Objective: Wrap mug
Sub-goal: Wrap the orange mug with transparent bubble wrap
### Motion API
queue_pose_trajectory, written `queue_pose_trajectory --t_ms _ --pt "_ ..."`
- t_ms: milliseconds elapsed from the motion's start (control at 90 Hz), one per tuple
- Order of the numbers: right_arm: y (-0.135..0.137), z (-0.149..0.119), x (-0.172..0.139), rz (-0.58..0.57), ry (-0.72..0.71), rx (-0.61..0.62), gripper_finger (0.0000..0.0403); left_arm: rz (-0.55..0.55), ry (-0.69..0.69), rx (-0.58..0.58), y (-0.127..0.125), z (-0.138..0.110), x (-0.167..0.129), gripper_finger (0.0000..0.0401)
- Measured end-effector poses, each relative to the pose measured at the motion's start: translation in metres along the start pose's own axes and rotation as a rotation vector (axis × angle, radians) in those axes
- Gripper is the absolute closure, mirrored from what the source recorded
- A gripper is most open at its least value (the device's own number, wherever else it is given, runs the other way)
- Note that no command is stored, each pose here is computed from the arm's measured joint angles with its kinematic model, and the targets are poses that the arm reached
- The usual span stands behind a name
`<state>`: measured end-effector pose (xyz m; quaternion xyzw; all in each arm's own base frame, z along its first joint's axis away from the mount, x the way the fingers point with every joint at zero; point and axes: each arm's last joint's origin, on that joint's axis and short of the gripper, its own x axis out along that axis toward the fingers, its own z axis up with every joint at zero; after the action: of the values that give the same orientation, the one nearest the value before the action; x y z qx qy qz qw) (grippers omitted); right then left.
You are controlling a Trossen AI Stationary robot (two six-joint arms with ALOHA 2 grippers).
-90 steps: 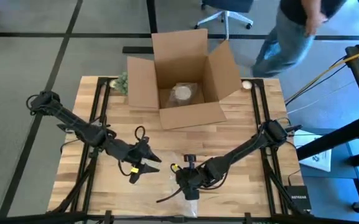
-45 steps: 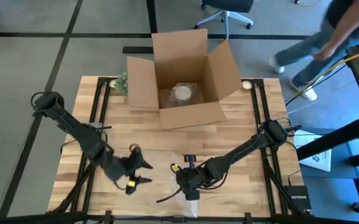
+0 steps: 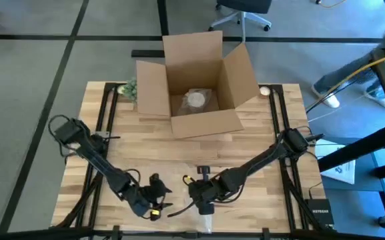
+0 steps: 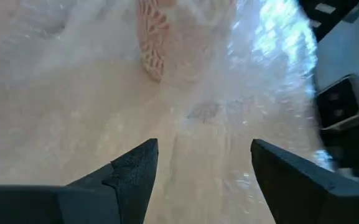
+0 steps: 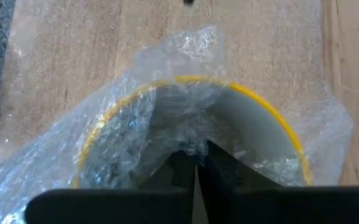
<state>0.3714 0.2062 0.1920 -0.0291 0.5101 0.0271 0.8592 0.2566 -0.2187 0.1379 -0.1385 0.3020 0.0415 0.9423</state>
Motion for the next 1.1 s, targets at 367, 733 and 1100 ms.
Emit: queue_pose_trajectory --t_ms 367,733,1100 --pt "0.0 0.001 0.0 -0.022 -0.015 0.0 0.04 -0.037 -0.118 -0.049 0.009 0.026 0.018 0.0162" --pt "-0.001 0.001 0.0 -0.023 -0.014 -0.001 0.04 -0.149 -0.215 0.005 0.008 0.075 0.029 0.0162" --pt "-0.004 0.008 -0.029 0.018 -0.069 0.015 0.04 -0.064 -0.224 0.049 0.01 0.082 0.031 0.0162"
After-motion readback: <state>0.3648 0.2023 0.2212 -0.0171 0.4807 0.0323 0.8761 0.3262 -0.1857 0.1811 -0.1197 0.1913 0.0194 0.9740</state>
